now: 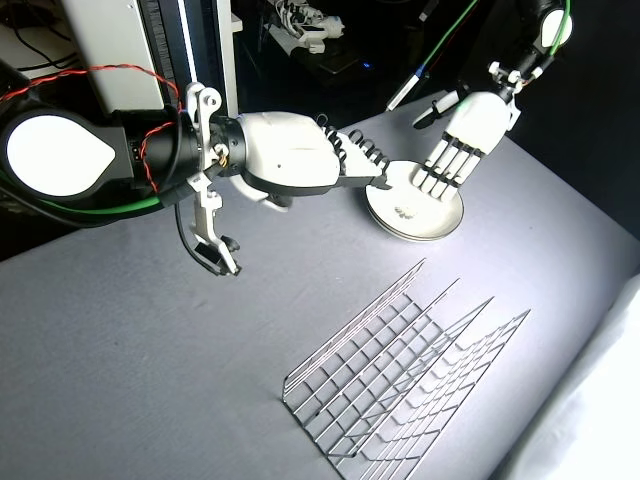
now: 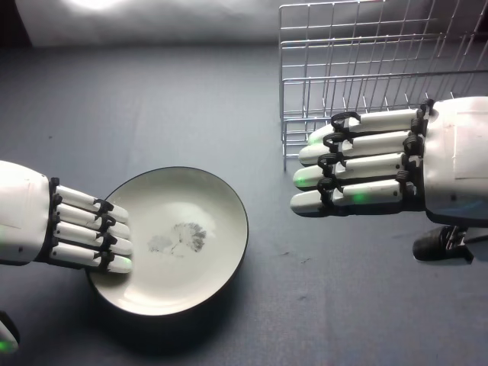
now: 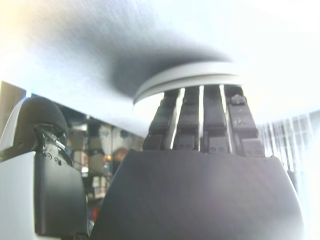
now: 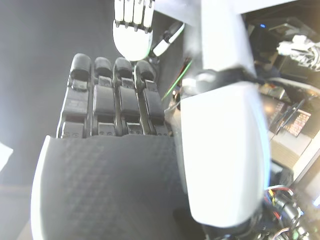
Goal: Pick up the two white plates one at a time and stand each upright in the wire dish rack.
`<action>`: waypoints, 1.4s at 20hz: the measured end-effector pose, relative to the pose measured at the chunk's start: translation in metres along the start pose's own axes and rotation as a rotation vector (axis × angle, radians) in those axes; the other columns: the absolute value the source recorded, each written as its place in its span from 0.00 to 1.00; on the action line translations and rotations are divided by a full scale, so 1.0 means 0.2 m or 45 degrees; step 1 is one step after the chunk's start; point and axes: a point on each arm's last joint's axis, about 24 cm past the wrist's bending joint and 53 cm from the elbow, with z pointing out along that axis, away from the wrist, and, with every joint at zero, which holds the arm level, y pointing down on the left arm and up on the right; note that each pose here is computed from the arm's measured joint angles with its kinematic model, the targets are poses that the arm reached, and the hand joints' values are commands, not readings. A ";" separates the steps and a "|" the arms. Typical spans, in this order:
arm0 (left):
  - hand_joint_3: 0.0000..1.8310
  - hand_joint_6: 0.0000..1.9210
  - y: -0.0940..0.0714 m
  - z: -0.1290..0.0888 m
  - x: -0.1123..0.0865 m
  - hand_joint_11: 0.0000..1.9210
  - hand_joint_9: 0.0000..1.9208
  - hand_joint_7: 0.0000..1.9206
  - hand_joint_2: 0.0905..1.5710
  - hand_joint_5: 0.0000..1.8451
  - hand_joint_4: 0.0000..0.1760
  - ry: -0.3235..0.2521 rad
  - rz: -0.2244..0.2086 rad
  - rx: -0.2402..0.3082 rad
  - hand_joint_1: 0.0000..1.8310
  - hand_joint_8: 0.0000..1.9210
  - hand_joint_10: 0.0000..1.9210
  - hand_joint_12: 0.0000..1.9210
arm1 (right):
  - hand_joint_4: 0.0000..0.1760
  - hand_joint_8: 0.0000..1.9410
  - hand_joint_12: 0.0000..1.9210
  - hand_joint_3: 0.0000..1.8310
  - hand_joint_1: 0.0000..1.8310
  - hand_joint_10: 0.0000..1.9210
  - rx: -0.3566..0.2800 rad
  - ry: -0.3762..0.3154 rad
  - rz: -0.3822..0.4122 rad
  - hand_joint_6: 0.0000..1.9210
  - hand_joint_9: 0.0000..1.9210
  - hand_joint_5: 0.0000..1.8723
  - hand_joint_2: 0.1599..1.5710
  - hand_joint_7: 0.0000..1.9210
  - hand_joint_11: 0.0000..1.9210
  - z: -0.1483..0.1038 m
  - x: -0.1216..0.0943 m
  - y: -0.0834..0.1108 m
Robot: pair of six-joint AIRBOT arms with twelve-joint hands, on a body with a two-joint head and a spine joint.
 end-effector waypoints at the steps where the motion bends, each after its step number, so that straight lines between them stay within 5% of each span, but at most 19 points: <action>1: 0.00 0.00 0.00 0.00 0.00 0.00 0.00 0.00 0.67 0.00 0.00 0.000 0.002 0.001 0.00 0.00 0.00 0.00 | 0.00 0.00 0.15 0.00 0.71 0.00 -0.004 -0.004 0.001 0.00 0.03 0.07 0.58 0.05 0.00 0.00 0.00 0.00; 7: 0.00 0.00 -0.03 0.04 0.02 0.00 0.00 0.00 0.67 0.00 0.00 -0.005 -0.026 0.004 0.00 0.00 0.00 0.00 | 0.00 0.00 0.10 0.00 0.67 0.00 -0.008 -0.006 -0.007 0.00 0.03 0.08 0.56 0.05 0.00 0.00 0.00 0.01; 14: 0.00 0.00 -0.17 0.18 -0.04 0.00 0.00 0.00 0.66 0.00 0.00 -0.068 -0.070 0.064 0.00 0.00 0.00 0.00 | 0.00 0.00 0.08 0.00 0.70 0.00 -0.007 -0.005 -0.013 0.01 0.03 0.09 0.58 0.05 0.00 0.00 0.00 0.01; 17: 0.00 0.00 -0.20 0.21 -0.07 0.00 0.00 0.00 0.66 0.00 0.00 -0.079 -0.058 0.068 0.00 0.00 0.00 0.00 | 0.00 0.00 0.20 0.00 0.73 0.00 -0.008 -0.005 -0.014 0.00 0.06 0.11 0.58 0.09 0.00 0.00 0.00 0.01; 28: 0.00 0.00 -0.24 0.28 -0.14 0.00 0.00 0.00 0.66 0.00 0.00 -0.116 -0.043 0.068 0.00 0.00 0.00 0.00 | 0.00 0.00 0.24 0.00 0.72 0.00 -0.013 0.038 0.021 0.01 0.06 0.12 0.59 0.09 0.00 0.21 0.13 -0.08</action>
